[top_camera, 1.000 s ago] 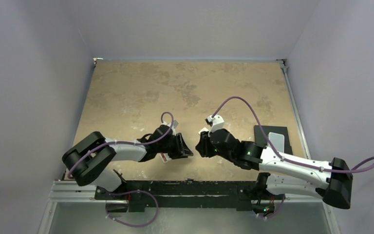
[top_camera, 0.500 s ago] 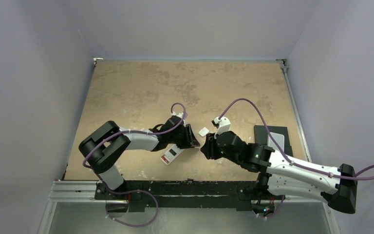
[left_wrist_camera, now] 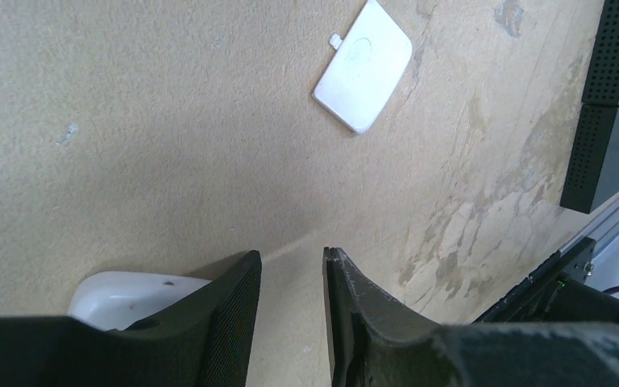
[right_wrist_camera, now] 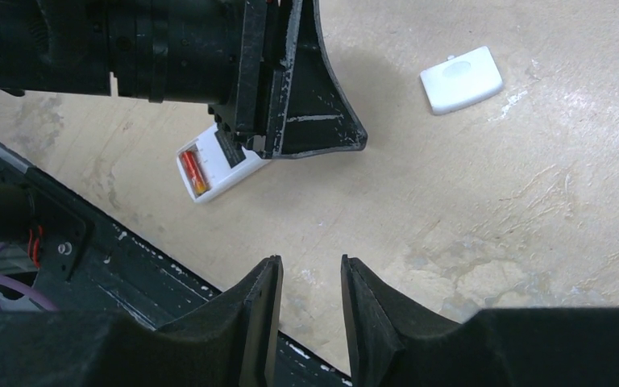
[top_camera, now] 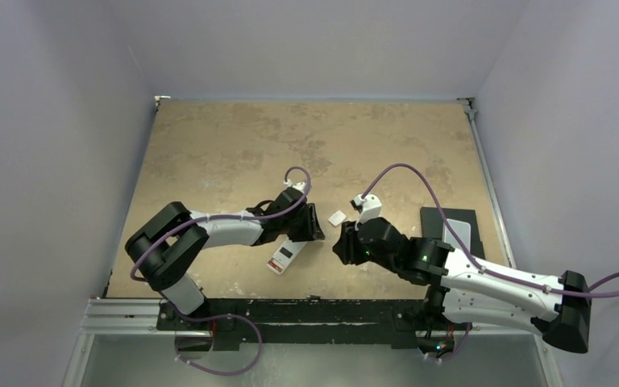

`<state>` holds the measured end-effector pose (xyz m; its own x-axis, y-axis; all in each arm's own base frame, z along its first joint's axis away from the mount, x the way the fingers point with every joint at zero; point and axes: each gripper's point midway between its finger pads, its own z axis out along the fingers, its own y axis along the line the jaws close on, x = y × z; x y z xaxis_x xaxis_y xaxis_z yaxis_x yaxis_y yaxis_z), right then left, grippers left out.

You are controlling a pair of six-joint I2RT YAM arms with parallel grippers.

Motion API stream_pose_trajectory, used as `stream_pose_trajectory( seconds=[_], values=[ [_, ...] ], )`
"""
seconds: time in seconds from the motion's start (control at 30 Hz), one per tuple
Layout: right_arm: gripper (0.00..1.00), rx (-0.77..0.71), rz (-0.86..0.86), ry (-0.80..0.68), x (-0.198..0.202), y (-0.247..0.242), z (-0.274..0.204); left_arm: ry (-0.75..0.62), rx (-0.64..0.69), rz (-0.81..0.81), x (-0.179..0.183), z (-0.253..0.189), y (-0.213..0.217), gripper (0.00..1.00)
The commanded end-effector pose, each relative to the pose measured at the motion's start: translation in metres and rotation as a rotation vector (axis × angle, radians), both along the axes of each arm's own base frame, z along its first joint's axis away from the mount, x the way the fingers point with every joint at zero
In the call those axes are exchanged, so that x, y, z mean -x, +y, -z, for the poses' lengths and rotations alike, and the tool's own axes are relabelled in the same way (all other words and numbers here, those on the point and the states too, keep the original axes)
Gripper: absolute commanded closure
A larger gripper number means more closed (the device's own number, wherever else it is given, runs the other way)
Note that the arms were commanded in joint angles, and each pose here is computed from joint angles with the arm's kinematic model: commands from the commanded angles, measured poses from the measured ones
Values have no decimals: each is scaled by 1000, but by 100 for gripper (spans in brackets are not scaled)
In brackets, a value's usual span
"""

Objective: Load the batteries into the remote control

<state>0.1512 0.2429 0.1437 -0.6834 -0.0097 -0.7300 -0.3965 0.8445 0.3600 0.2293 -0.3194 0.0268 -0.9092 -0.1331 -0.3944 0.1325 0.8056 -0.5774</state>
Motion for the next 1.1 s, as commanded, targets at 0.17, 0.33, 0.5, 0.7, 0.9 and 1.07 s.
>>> stream_pose_trajectory(
  seconds=[0.17,0.33,0.5,0.7,0.9,1.07],
  values=[
    [58,-11,32,-7,-4,2,-13,-115,-112,43,-12,-25,13,66],
    [58,-8,28,-3,-4,1,-15,-125,-138,52,-11,-27,19,66],
    [56,0,9,-4,-2,2,-15,-133,-146,65,-9,-30,22,66],
    [52,26,-12,10,2,0,-11,-189,-194,33,-14,-45,39,66],
    [50,44,-54,43,9,4,-3,-219,-204,5,-9,-56,55,66],
    [48,98,-142,105,20,14,13,-234,-201,-17,-2,-64,68,66]
  ],
)
